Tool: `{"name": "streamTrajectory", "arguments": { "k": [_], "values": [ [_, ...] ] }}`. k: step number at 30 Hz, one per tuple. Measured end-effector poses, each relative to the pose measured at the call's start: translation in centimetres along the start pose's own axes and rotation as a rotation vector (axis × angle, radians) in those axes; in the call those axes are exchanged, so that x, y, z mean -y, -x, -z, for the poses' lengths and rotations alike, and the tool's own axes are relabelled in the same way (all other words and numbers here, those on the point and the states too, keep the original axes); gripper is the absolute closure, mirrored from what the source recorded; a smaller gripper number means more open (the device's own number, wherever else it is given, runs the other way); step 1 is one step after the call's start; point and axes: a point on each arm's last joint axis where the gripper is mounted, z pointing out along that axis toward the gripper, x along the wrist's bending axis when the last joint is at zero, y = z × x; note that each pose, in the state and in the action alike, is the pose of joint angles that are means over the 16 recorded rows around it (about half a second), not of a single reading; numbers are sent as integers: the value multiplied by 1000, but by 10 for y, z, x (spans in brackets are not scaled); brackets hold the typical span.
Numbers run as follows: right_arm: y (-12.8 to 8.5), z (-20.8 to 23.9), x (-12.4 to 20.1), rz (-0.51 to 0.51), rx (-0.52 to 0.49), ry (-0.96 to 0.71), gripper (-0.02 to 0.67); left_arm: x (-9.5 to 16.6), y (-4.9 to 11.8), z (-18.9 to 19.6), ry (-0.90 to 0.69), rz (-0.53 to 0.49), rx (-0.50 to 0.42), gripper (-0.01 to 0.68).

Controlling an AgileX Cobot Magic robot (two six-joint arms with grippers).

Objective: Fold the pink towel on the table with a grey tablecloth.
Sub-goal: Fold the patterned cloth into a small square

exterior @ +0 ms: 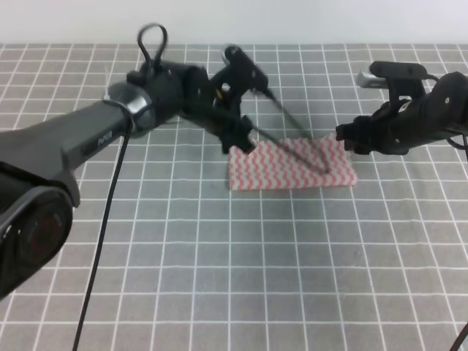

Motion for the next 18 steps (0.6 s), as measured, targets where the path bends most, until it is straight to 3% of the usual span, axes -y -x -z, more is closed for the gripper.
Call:
{"name": "streamTrajectory", "arguments": {
  "k": [9, 18],
  "values": [
    [0, -5, 7, -26, -15, -66, 308, -14, 10, 13, 21, 100, 151, 517],
    [0, -17, 17, -51, -27, -134, 304, -4, 19, 3, -48, 60, 223, 668]
  ]
}}
